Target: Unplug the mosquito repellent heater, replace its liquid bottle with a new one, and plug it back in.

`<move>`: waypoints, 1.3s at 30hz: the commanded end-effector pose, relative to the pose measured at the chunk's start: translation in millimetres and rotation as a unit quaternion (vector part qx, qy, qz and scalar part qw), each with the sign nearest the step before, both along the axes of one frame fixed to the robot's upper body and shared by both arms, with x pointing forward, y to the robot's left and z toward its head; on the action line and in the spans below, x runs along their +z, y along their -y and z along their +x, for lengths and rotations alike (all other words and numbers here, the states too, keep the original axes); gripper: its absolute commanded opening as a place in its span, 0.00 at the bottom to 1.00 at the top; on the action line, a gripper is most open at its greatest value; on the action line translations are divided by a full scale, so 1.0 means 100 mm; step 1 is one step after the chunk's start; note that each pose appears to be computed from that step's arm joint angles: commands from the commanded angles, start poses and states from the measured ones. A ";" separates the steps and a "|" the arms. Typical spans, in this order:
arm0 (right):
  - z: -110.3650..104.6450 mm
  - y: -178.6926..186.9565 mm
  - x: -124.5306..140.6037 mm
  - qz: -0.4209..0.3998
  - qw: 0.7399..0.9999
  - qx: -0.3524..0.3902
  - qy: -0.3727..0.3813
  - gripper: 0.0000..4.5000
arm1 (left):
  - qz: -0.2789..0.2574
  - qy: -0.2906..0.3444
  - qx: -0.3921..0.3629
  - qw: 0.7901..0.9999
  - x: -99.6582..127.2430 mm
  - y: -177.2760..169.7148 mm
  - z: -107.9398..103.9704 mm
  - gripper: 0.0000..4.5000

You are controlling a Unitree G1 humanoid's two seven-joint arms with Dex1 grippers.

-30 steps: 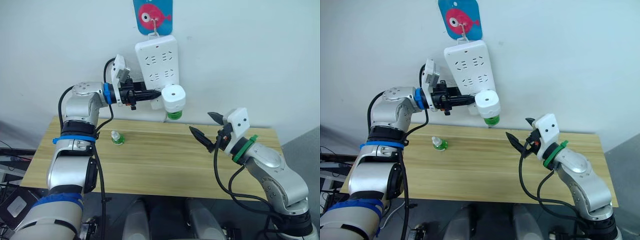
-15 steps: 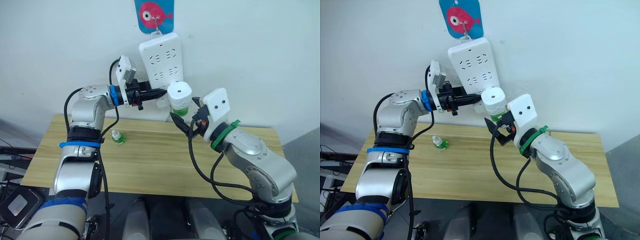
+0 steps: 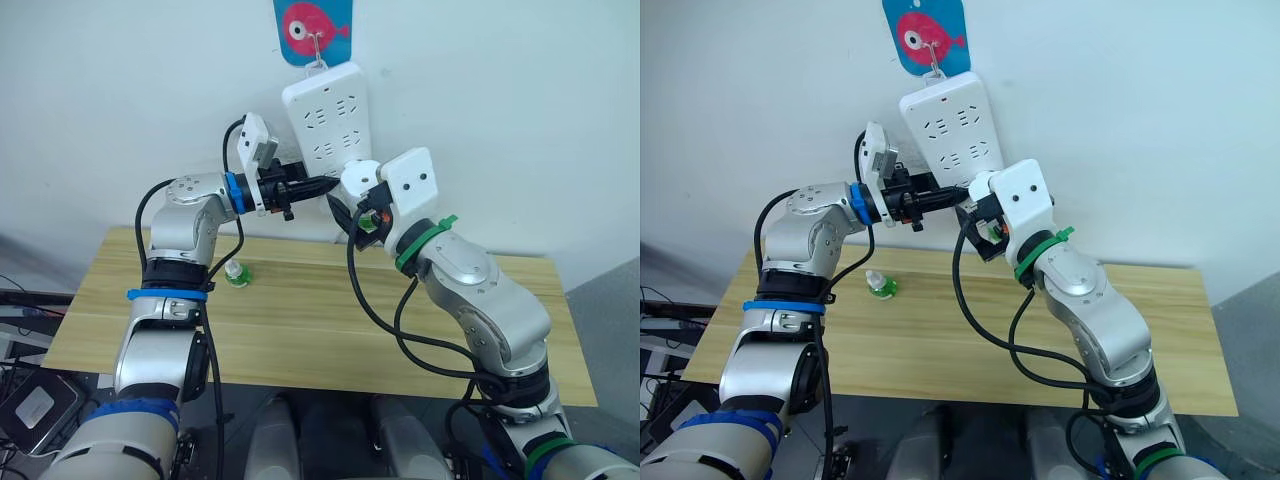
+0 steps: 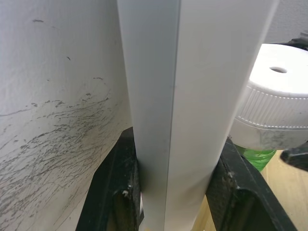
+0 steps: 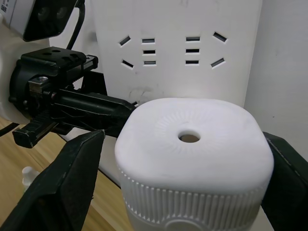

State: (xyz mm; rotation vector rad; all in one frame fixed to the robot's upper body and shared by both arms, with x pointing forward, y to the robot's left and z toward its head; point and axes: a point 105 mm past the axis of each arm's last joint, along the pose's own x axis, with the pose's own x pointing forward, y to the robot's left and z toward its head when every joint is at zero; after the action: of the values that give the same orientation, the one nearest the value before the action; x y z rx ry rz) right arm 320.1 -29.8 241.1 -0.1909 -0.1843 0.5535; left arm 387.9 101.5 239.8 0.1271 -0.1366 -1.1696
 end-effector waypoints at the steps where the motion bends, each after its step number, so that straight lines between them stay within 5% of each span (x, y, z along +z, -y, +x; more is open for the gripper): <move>1: -0.06 -0.03 0.14 0.010 0.999 0.012 0.033 0.78 | -0.003 0.012 -0.005 1.000 0.03 0.05 -0.03 0.30; 3: -0.08 -0.03 0.14 0.007 0.999 0.013 0.035 0.68 | -0.003 0.012 -0.001 1.000 0.02 0.05 -0.02 0.30; 22: -0.26 0.36 0.15 -0.013 0.999 -0.023 0.039 0.68 | 0.015 0.006 0.048 0.999 -0.02 -0.24 0.06 0.30; 23: -0.25 0.38 0.14 -0.013 0.999 -0.025 0.037 0.68 | 0.013 0.002 0.047 0.999 -0.02 -0.25 0.05 0.46; 31: -0.09 0.65 -0.05 0.024 0.999 -0.049 -0.002 0.68 | 0.019 -0.029 0.099 0.994 -0.19 -0.59 -0.08 0.99; 39: -0.03 0.93 -0.41 0.073 0.992 -0.070 -0.075 0.68 | 0.006 -0.046 0.166 0.985 -0.59 -0.67 -0.69 0.99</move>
State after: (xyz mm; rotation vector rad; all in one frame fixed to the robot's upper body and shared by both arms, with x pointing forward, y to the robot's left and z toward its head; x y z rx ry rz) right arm 320.7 -119.1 186.5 -0.0565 -0.0042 0.4106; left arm 327.5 173.2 151.7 0.0585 0.0915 -0.8479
